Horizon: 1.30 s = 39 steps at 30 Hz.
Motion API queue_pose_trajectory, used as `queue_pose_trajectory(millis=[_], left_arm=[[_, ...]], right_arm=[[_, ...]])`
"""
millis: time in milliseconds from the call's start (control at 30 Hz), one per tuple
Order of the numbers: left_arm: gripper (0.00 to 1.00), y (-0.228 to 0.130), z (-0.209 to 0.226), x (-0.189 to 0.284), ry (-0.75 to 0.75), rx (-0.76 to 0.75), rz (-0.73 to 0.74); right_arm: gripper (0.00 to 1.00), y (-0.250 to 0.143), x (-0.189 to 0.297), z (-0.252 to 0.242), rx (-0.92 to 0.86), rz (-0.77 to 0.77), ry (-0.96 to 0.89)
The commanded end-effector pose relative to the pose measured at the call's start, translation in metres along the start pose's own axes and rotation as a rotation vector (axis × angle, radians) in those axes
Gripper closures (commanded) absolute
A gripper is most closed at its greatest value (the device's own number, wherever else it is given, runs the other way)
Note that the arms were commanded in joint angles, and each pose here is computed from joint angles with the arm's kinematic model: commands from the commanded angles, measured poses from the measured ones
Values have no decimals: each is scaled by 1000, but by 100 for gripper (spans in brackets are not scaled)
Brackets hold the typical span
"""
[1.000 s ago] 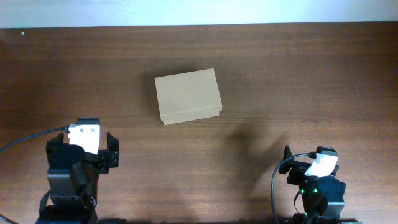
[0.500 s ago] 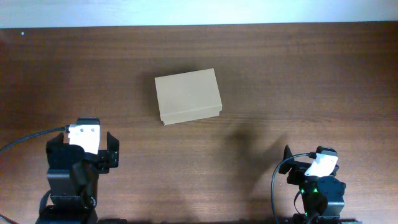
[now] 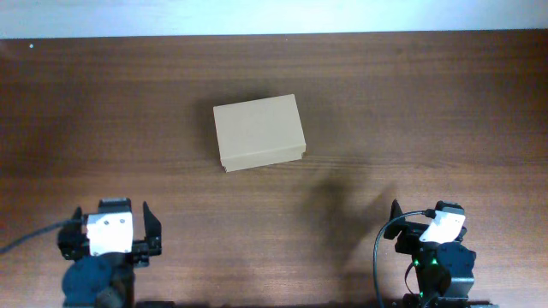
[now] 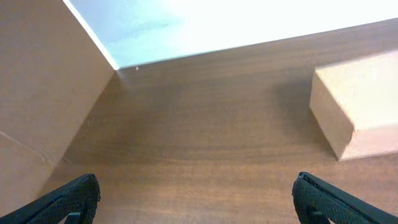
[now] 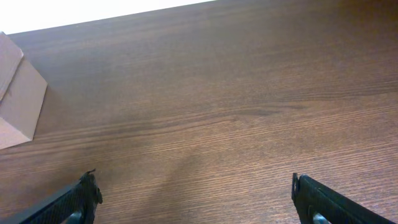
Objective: Pack container
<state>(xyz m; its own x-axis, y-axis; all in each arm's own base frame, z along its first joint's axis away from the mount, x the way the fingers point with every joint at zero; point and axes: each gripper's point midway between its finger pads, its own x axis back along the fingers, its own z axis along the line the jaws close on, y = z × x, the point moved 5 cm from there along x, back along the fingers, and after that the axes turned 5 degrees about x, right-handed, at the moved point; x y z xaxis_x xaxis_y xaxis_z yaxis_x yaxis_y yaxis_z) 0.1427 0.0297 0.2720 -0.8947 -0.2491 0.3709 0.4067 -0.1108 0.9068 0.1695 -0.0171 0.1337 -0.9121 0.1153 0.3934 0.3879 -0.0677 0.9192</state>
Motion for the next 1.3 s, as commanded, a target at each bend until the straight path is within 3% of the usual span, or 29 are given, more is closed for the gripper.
queue_pose_trajectory(millis=[0, 300, 533, 933, 1267], left_arm=[[1, -31, -6, -14, 2, -19, 60], [1, -98, -27, -39, -44, -63, 142], [1, -79, -35, -57, -50, -3, -91], [1, -109, -42, -72, -50, -18, -35], [1, -103, -31, -75, 13, 17, -66]], right_arm=[[1, -1, -1, -4, -4, -7, -27], [1, -1, -1, -4, -4, -7, -27], [1, -1, -1, -4, -4, -7, -27], [1, -1, -1, -4, -4, -7, -27], [1, -1, -1, -4, -4, -6, -27]])
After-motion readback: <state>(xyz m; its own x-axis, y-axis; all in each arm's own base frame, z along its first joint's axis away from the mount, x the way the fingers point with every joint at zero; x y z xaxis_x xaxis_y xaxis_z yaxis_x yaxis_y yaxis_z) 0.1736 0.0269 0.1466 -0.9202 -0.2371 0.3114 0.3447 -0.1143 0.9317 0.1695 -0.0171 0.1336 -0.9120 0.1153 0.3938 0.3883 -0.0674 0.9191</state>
